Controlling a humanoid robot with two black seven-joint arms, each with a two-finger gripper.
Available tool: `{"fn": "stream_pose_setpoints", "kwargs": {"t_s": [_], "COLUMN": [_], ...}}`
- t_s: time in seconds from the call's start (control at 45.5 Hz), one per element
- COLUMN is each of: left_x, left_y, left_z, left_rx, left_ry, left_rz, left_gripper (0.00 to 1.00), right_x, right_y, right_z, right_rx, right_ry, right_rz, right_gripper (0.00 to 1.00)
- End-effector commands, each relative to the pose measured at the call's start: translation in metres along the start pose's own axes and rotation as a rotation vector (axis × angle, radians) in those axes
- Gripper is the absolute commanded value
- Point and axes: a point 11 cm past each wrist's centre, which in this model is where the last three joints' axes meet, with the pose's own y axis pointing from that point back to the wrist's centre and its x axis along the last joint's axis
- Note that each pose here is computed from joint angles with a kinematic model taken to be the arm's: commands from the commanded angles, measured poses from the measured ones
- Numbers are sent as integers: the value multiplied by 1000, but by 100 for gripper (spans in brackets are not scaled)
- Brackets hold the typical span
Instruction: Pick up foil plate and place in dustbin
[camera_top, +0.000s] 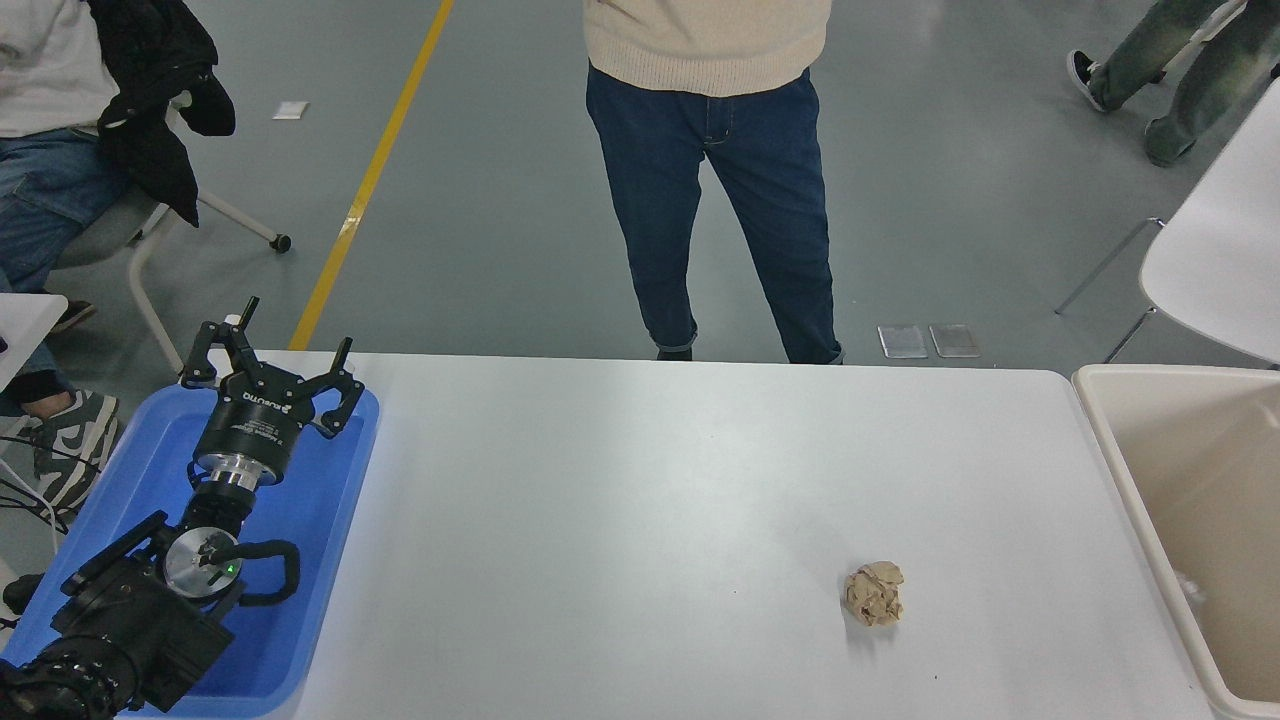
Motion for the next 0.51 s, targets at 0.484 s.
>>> {"fn": "stream_pose_setpoints", "kwargs": {"t_s": [0.484], "left_x": [0], "left_y": [0], "left_z": [0], "left_rx": [0], "left_ry": [0], "left_rz": [1], "left_gripper": [100], "right_x": [15], "right_y": [8], "right_z": [-19], "right_rx": [46], "right_ry": [-20], "right_rz": [-124], "right_gripper": [100]}}
